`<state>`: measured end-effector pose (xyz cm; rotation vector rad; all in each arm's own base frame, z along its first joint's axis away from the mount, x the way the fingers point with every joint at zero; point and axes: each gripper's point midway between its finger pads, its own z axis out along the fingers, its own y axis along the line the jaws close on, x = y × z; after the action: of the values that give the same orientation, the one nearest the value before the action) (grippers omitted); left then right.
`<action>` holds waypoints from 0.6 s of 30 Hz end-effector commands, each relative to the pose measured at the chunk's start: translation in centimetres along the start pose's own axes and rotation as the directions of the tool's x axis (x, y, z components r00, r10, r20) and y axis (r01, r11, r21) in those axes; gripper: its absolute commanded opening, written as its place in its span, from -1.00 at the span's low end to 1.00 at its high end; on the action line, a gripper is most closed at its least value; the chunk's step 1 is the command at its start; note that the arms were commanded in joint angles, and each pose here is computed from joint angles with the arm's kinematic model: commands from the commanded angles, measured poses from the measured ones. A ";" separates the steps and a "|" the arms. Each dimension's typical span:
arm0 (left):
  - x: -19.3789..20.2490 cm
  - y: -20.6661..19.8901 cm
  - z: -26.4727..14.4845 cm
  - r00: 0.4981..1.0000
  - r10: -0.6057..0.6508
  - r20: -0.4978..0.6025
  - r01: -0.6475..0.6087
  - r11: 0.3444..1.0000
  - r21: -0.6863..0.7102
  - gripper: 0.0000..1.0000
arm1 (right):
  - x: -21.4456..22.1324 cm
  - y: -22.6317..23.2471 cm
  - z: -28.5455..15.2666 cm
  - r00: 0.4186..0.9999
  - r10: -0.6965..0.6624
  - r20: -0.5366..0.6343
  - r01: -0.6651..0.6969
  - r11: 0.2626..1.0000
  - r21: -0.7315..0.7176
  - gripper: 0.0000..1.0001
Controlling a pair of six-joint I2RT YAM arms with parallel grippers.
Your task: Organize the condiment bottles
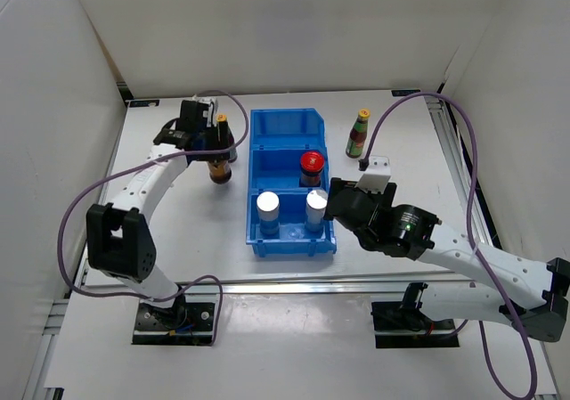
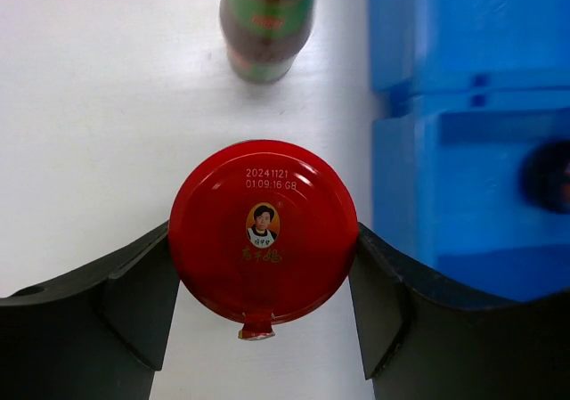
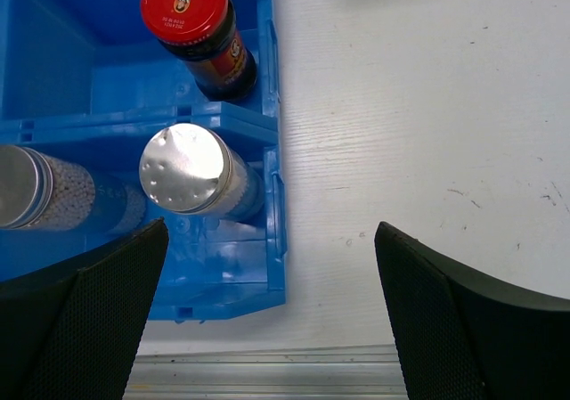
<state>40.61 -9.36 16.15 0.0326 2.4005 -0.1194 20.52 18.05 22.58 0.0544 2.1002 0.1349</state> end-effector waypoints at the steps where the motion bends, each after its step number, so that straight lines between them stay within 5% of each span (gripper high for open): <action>1: -9.9 -3.1 -9.7 0.938 -0.046 0.344 0.005 0.993 0.119 -0.31 | -0.6 -0.6 -0.3 0.998 0.053 0.042 -0.053 0.999 0.005 1.00; 9: -13.1 -9.6 -16.1 0.892 -0.100 0.441 -0.052 0.946 0.319 -0.38 | -0.3 -1.6 -0.6 0.992 0.112 0.056 -0.112 0.994 0.000 1.00; 18: -10.0 -17.3 -13.5 0.935 -0.006 0.354 -0.148 0.902 0.405 -0.42 | -0.2 -1.5 -0.4 0.993 0.105 0.052 -0.106 0.994 0.005 1.00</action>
<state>37.88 -22.76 31.36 0.2558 2.0647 -0.4972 19.93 16.75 22.37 0.1248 2.0816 0.1878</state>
